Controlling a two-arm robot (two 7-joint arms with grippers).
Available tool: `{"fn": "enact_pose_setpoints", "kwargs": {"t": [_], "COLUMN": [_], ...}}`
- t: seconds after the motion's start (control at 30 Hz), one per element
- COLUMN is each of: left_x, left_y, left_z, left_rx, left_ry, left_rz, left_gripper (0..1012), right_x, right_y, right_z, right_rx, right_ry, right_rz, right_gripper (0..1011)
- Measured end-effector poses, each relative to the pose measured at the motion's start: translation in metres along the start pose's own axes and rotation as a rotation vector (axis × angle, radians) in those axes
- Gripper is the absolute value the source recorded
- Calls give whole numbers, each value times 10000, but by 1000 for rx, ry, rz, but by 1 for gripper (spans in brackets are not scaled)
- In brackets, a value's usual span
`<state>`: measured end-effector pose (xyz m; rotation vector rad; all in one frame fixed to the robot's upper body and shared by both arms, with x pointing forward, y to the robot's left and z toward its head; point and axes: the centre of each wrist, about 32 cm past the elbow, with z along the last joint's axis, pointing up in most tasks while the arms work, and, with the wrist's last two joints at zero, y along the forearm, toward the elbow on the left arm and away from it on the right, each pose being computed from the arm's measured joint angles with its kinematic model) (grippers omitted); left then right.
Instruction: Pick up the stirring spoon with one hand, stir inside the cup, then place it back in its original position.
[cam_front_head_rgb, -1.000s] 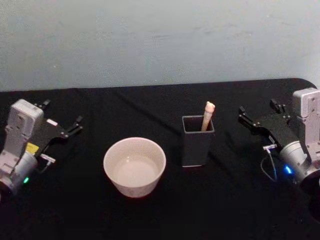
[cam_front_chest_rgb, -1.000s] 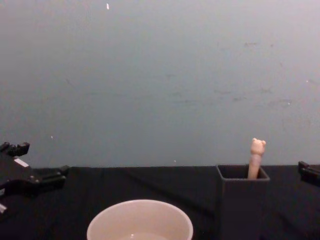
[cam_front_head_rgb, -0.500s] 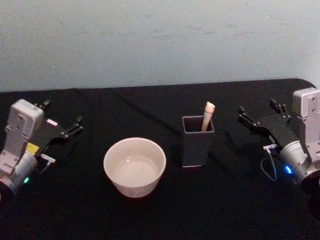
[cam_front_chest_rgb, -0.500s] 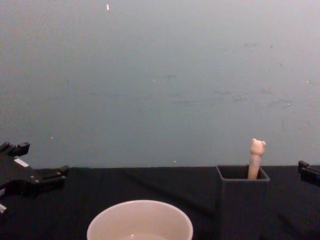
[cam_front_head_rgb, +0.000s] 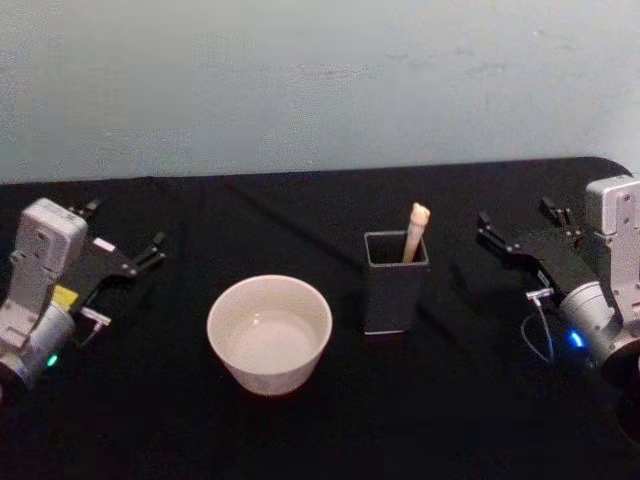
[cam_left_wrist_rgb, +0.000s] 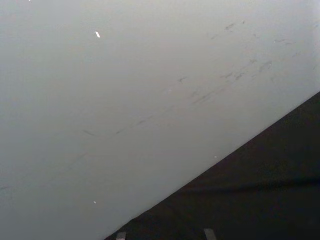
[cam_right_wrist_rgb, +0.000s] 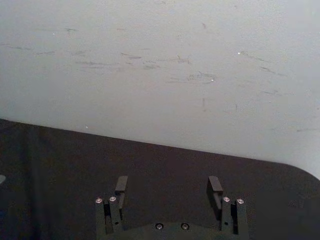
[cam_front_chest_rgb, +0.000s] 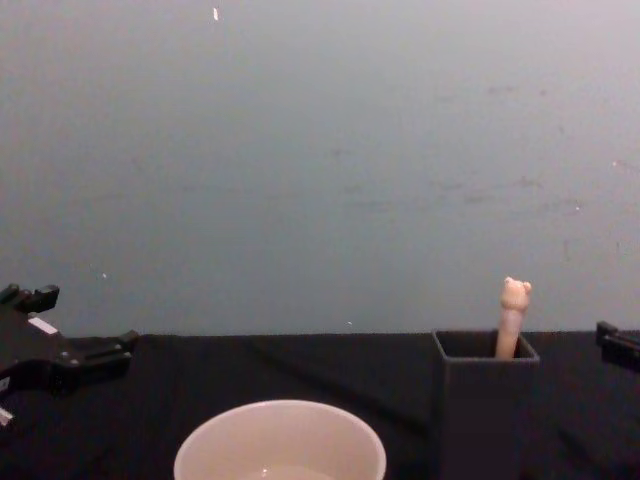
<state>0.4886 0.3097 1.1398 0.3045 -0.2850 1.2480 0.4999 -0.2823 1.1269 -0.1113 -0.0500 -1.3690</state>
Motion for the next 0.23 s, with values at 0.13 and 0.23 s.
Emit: {"fn": "enact_pose_setpoints", "kwargs": {"t": [0.13, 0.23], "left_x": [0, 0], "left_y": [0, 0], "left_z": [0, 0], "left_rx": [0, 0], "left_ry": [0, 0], "left_rz": [0, 0], "left_gripper": [1001, 1001], "right_x": [0, 0], "right_y": [0, 0], "right_z": [0, 0], "right_rx": [0, 0], "right_ry": [0, 0], "right_rz": [0, 0], "right_gripper": [1000, 1000]}}
